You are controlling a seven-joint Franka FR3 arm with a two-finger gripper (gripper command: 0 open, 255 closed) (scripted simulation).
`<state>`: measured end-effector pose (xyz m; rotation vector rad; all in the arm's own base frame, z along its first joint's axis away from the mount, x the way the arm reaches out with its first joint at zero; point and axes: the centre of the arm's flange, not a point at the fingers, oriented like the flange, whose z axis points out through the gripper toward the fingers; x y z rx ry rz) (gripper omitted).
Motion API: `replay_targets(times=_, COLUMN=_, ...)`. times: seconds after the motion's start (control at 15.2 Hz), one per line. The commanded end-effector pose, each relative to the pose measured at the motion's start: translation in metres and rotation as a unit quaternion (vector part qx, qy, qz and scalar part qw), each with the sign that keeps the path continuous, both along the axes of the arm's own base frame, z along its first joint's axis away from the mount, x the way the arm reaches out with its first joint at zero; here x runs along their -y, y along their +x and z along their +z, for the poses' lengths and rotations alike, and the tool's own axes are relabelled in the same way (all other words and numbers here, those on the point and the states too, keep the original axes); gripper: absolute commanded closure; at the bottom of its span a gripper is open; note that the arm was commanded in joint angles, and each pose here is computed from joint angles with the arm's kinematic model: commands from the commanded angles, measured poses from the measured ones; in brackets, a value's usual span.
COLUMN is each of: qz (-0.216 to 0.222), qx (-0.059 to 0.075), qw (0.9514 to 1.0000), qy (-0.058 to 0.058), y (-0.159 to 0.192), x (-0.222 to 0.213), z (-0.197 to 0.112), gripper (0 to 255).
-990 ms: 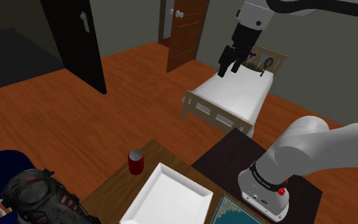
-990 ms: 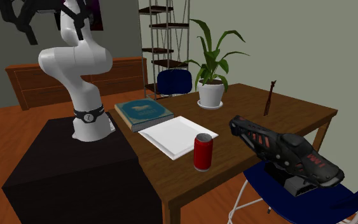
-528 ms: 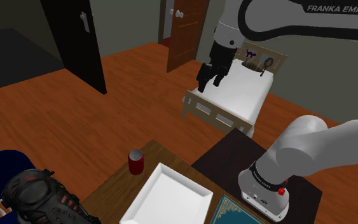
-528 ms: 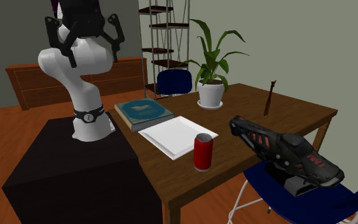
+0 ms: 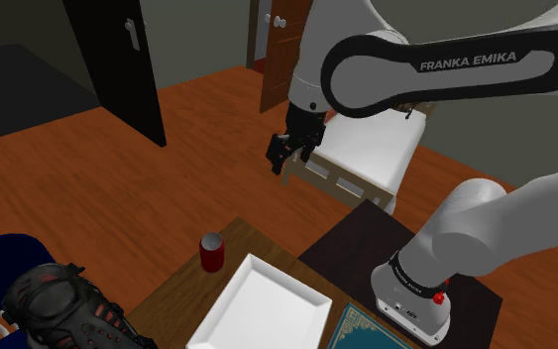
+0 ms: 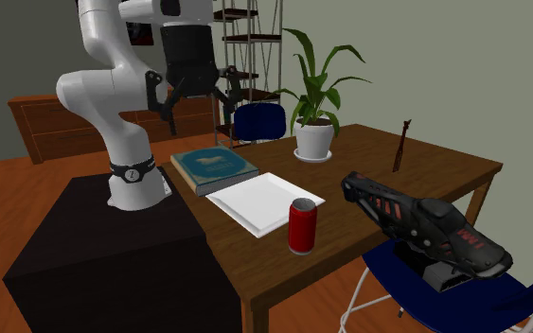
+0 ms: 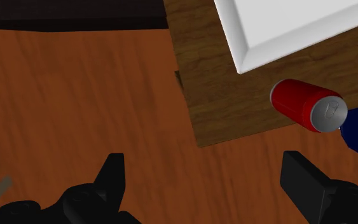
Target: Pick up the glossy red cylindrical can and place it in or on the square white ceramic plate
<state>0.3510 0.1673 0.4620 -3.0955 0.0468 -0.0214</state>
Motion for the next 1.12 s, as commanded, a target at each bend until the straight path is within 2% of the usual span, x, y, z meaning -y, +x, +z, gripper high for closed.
replay_targets(times=0.0, qz=-0.002, qx=0.000, qw=1.0000, qy=-0.002, y=0.006, x=-0.022, z=-0.015, gripper=0)
replay_targets(times=1.06, qz=-0.012, qx=-0.006, qw=0.9996, qy=-0.025, y=0.045, x=-0.192, z=-0.145, gripper=0)
